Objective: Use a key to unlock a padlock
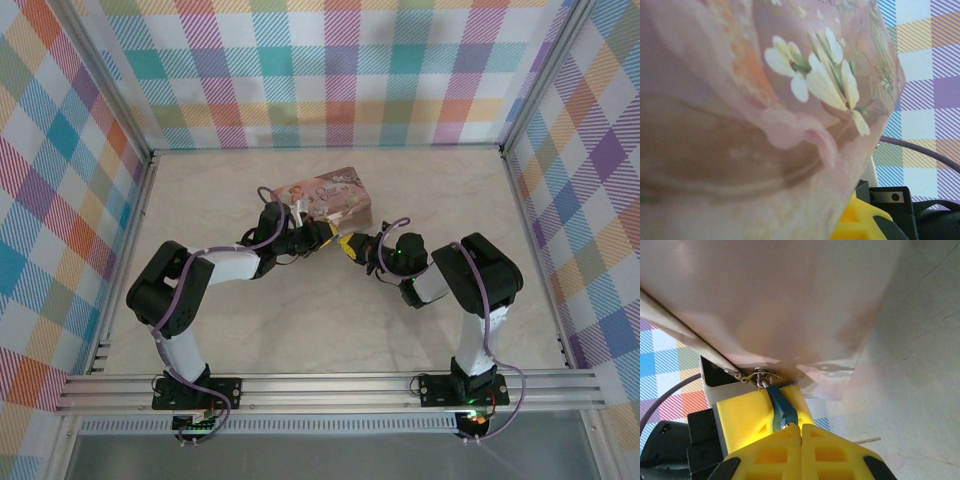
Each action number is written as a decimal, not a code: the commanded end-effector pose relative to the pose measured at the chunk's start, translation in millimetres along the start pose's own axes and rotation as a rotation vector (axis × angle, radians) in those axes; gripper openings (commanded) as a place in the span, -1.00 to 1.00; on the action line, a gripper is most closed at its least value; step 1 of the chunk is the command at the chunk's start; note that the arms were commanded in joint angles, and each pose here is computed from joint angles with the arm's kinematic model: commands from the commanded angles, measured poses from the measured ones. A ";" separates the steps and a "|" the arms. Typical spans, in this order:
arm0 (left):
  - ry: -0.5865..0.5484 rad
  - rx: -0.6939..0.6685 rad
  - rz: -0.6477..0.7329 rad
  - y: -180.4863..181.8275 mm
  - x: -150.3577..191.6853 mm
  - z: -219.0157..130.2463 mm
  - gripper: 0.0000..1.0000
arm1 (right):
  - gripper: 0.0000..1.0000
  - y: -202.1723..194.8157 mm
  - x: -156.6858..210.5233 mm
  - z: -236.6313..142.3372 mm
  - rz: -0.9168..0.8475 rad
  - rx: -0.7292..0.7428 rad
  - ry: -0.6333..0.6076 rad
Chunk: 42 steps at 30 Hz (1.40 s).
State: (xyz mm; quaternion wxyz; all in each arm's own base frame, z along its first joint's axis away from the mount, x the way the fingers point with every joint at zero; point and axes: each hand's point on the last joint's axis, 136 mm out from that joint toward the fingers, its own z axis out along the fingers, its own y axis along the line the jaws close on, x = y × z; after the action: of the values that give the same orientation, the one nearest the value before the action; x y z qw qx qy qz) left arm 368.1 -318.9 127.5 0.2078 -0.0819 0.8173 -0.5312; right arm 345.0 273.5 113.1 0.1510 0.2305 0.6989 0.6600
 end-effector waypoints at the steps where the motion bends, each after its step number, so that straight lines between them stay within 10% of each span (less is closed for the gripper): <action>1: 0.150 0.097 0.018 -21.9 38.2 10.8 -0.86 | -1.00 25.0 -7.3 14.1 -0.040 -0.071 -0.021; 25: 0.209 0.065 0.044 -22.0 52.4 14.9 -0.87 | -1.00 10.8 -5.3 8.8 -0.034 -0.023 -0.038; 42: 0.218 -0.060 0.056 -2.2 47.6 12.0 -0.84 | -0.53 -31.4 17.6 -46.4 -0.156 0.195 -0.034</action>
State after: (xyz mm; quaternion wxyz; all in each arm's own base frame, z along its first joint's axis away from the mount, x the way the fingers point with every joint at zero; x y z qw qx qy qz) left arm 335.1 -336.5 96.2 0.1438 -0.0320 0.8605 -0.4876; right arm 309.7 248.2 89.6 0.1728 0.2280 0.7496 0.5968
